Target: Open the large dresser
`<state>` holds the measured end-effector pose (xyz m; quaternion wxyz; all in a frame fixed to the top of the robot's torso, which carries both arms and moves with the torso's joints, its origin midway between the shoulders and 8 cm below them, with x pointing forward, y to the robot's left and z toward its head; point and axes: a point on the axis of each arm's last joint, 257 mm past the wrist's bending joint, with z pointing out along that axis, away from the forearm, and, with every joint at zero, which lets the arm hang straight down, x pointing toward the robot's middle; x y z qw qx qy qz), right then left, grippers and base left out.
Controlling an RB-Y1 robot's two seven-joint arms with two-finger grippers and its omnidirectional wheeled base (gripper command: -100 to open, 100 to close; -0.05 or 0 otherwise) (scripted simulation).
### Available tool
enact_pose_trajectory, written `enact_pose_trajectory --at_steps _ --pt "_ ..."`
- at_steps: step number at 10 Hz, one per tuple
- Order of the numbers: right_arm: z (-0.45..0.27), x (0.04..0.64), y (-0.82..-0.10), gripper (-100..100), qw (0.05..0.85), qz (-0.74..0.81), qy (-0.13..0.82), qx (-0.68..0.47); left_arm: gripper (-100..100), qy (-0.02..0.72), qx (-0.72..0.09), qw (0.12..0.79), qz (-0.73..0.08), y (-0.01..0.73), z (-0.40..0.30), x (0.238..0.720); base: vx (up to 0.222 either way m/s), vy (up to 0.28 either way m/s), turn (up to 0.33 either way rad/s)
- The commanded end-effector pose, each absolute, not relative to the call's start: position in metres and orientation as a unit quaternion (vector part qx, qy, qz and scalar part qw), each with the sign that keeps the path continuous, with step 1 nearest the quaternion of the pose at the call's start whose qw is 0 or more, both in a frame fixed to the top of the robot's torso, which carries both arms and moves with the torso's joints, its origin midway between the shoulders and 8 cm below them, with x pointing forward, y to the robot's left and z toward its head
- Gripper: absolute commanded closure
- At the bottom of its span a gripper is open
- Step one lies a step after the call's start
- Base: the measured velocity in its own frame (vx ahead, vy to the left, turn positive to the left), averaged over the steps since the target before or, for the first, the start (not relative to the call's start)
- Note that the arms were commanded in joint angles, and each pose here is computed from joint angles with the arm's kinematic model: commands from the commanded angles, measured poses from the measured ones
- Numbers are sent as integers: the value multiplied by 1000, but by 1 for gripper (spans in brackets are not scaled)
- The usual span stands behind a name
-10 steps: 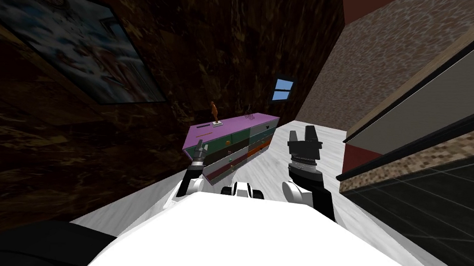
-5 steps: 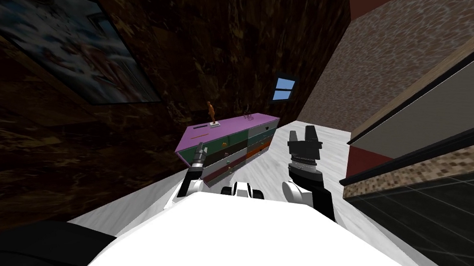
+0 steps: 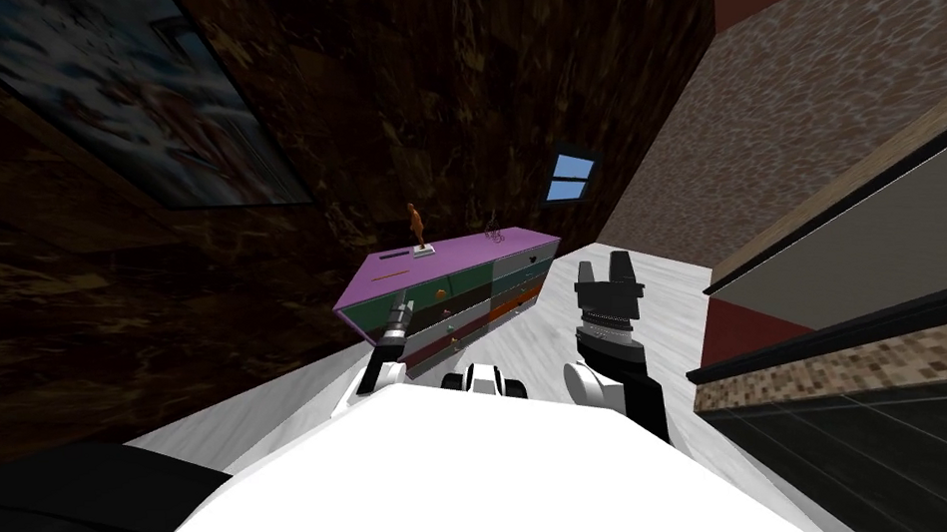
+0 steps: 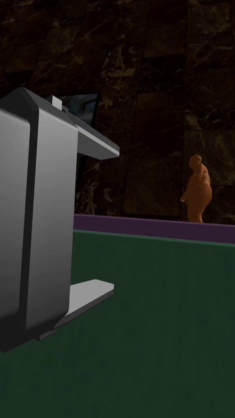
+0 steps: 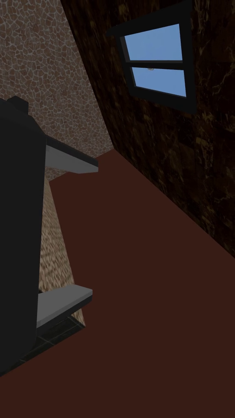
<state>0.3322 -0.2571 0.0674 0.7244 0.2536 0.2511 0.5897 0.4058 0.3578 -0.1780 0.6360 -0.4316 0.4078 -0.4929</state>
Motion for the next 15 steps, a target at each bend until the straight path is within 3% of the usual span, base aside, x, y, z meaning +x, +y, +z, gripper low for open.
enact_pose_trajectory --at_steps 1,10,15 --pt "67 332 -257 0 724 590 251 254 -100 411 -452 630 -481 369 -201 407 108 -130 43" --pt "67 332 -257 0 724 590 251 254 -100 373 -545 592 -462 370 -276 399 79 -94 35" --pt "67 332 -257 0 724 590 251 254 -100 362 -556 587 -463 365 -278 398 34 -14 -1"
